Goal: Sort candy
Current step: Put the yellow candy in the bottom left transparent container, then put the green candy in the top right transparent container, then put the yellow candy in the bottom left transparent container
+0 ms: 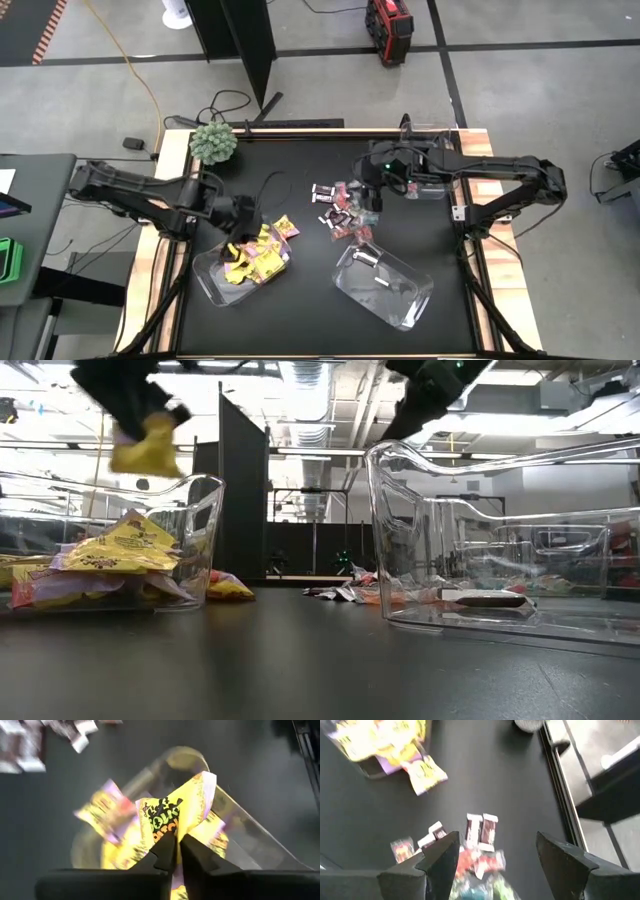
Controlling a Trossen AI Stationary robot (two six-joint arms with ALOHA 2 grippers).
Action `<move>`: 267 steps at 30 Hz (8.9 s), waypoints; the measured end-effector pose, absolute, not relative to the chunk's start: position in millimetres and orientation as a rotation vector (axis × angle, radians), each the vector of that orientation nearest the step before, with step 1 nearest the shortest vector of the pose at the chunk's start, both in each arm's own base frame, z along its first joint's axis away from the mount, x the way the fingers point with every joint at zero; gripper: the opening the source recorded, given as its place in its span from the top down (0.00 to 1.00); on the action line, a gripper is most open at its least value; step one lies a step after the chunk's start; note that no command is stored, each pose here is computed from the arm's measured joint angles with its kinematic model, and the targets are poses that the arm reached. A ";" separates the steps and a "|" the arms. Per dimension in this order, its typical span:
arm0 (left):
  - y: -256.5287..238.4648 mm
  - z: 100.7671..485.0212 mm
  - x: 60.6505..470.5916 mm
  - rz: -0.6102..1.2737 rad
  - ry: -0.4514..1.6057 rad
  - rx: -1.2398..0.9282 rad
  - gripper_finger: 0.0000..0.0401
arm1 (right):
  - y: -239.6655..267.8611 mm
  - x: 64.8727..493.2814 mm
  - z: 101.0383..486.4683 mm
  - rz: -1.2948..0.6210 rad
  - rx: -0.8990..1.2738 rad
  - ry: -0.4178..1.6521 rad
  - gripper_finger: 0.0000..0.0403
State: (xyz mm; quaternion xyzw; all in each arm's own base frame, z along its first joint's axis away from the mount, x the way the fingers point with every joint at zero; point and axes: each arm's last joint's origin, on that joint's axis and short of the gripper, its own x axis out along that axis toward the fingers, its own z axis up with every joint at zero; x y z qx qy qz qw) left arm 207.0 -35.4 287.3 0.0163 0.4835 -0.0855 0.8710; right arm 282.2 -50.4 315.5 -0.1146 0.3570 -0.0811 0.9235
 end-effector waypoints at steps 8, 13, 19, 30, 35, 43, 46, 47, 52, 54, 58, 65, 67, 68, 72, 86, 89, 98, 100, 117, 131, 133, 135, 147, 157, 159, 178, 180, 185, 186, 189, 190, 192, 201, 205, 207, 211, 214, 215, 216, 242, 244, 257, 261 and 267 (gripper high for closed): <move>-49.0 237.2 192.8 -0.060 1.174 -0.150 0.58 | -68.0 282.2 296.9 -0.214 -0.166 0.869 0.30; -51.8 236.3 191.5 -0.063 1.171 -0.107 0.41 | -86.5 291.2 262.0 -0.220 -0.127 1.057 0.30; -50.3 248.8 196.4 -0.022 1.102 -0.018 0.39 | -118.1 302.0 216.5 -0.156 -0.147 1.223 0.30; -48.6 252.4 199.8 0.042 1.048 0.038 0.39 | -162.9 302.5 169.1 -0.166 -0.088 1.347 0.30; -47.3 252.8 200.3 0.085 1.032 0.062 0.39 | -167.9 303.6 151.8 -0.158 -0.064 1.394 0.32; -47.1 253.9 201.9 0.101 1.010 0.067 0.39 | -165.6 307.2 145.5 -0.139 -0.064 1.401 0.55; -47.6 254.9 203.5 0.098 0.991 0.063 0.39 | -162.9 308.7 146.5 -0.130 -0.077 1.394 0.71; -47.8 255.4 204.3 0.093 0.981 0.068 0.39 | -162.1 309.8 146.6 -0.129 -0.084 1.388 0.77; -48.9 258.2 208.5 0.068 0.932 0.091 0.39 | -161.0 311.8 146.4 -0.130 -0.091 1.379 0.98; -49.4 259.6 210.4 0.058 0.908 0.101 0.39 | -158.4 313.0 146.4 -0.130 -0.103 1.384 0.98; -50.2 261.8 213.2 0.050 0.872 0.101 0.39 | -153.3 314.9 147.1 -0.126 -0.123 1.390 0.99; -50.9 264.7 216.6 0.043 0.826 0.112 0.39 | -146.2 310.4 179.6 -0.189 -0.182 1.324 1.00; -50.8 265.2 217.1 0.052 0.818 0.115 0.39 | -144.8 304.9 197.8 -0.234 -0.208 1.288 1.00; -50.7 265.5 217.4 0.056 0.813 0.116 0.39 | -143.2 302.0 207.8 -0.255 -0.220 1.263 1.00; -49.3 266.5 218.4 0.085 0.796 0.160 0.39 | -132.9 284.0 254.0 -0.307 -0.247 1.129 1.00; -6.2 281.0 233.6 0.420 0.640 0.268 0.39 | -98.0 172.1 335.7 -0.849 -0.018 1.057 1.00; 17.8 279.8 233.2 0.467 0.663 0.204 0.39 | -99.6 157.6 333.8 -0.969 0.093 1.094 1.00; 78.3 258.8 226.7 0.340 0.829 0.010 0.39 | -118.9 153.5 315.2 -1.173 0.285 1.217 0.98; 87.3 248.5 230.4 0.329 0.876 -0.013 0.39 | -125.2 156.5 311.1 -1.223 0.262 1.235 0.96; 110.5 168.8 269.5 0.006 1.109 -0.281 0.39 | -140.8 176.0 297.1 -1.269 0.150 1.266 0.36; 96.7 172.7 264.2 -0.099 1.225 -0.392 0.39 | -143.3 181.6 298.1 -1.243 0.117 1.230 0.36; 93.6 172.7 265.4 -0.107 1.227 -0.384 0.39 | -143.6 182.4 298.3 -1.237 0.110 1.227 0.36; 90.4 172.8 267.3 -0.107 1.227 -0.368 0.39 | -143.7 183.4 298.5 -1.236 0.108 1.218 0.36; 72.4 172.1 276.3 -0.103 1.241 -0.141 0.39 | -130.9 192.9 298.7 -1.170 0.061 1.213 0.36; 55.0 173.4 284.1 -0.182 1.203 -0.049 0.39 | -126.5 197.3 299.2 -1.150 0.048 1.194 0.36; 52.4 173.9 285.8 -0.191 1.190 -0.036 0.39 | -126.5 197.3 299.2 -1.150 0.048 1.194 0.36; 47.9 175.8 290.2 -0.205 1.160 0.075 0.37 | -126.5 197.3 299.2 -1.150 0.049 1.194 0.36; 48.2 175.8 290.7 -0.177 1.164 0.102 0.37 | -126.5 197.3 299.3 -1.150 0.049 1.194 0.36; 48.4 174.4 290.0 -0.158 1.180 0.112 0.36 | -126.6 197.5 299.4 -1.151 0.050 1.191 0.36; 48.2 174.3 290.0 -0.153 1.180 0.103 0.36 | -126.6 197.5 299.4 -1.151 0.050 1.190 0.36; 48.6 174.3 290.8 -0.120 1.174 0.070 0.36 | -126.6 197.5 299.4 -1.152 0.051 1.189 0.36; 48.9 174.4 291.6 -0.103 1.168 0.057 0.36 | -126.6 197.6 299.4 -1.152 0.051 1.189 0.36; 49.4 174.8 293.0 -0.067 1.155 0.020 0.36 | -126.7 197.6 299.3 -1.152 0.051 1.188 0.36; 49.1 176.0 295.9 0.020 1.126 -0.118 0.36 | -126.7 197.7 299.4 -1.152 0.051 1.186 0.36; 49.5 177.8 298.1 0.060 1.097 -0.175 0.36 | -126.7 197.8 299.4 -1.152 0.051 1.186 0.36; 50.0 180.6 300.5 0.086 1.076 -0.214 0.36 | -126.7 197.8 299.5 -1.152 0.051 1.186 0.36; 51.8 192.8 308.2 0.137 1.028 -0.269 0.36 | -126.8 197.8 299.5 -1.151 0.050 1.186 0.36; 52.8 201.7 313.2 0.169 0.997 -0.317 0.36 | -126.8 197.8 299.5 -1.151 0.049 1.187 0.36; 52.8 203.6 313.5 0.173 1.002 -0.328 0.36 | -126.8 197.8 299.5 -1.151 0.049 1.187 0.36; 52.6 204.6 312.8 0.173 1.018 -0.335 0.36 | -126.8 197.8 299.5 -1.151 0.049 1.187 0.36; 38.7 150.1 313.5 0.235 1.368 -0.421 0.20 | -129.9 203.7 302.0 -1.130 0.017 1.135 0.36; 39.0 150.1 313.5 0.237 1.367 -0.416 0.22 | -129.9 203.6 301.9 -1.130 0.017 1.136 0.36; 43.9 200.5 328.6 0.173 1.216 -0.203 0.89 | -129.9 203.6 301.9 -1.132 0.020 1.135 0.36; 41.7 209.0 330.2 0.137 1.189 -0.158 0.97 | -129.8 203.5 301.9 -1.132 0.020 1.136 0.36; 30.3 200.6 332.9 0.073 1.223 -0.097 0.78 | -129.4 203.6 301.8 -1.133 0.026 1.133 0.36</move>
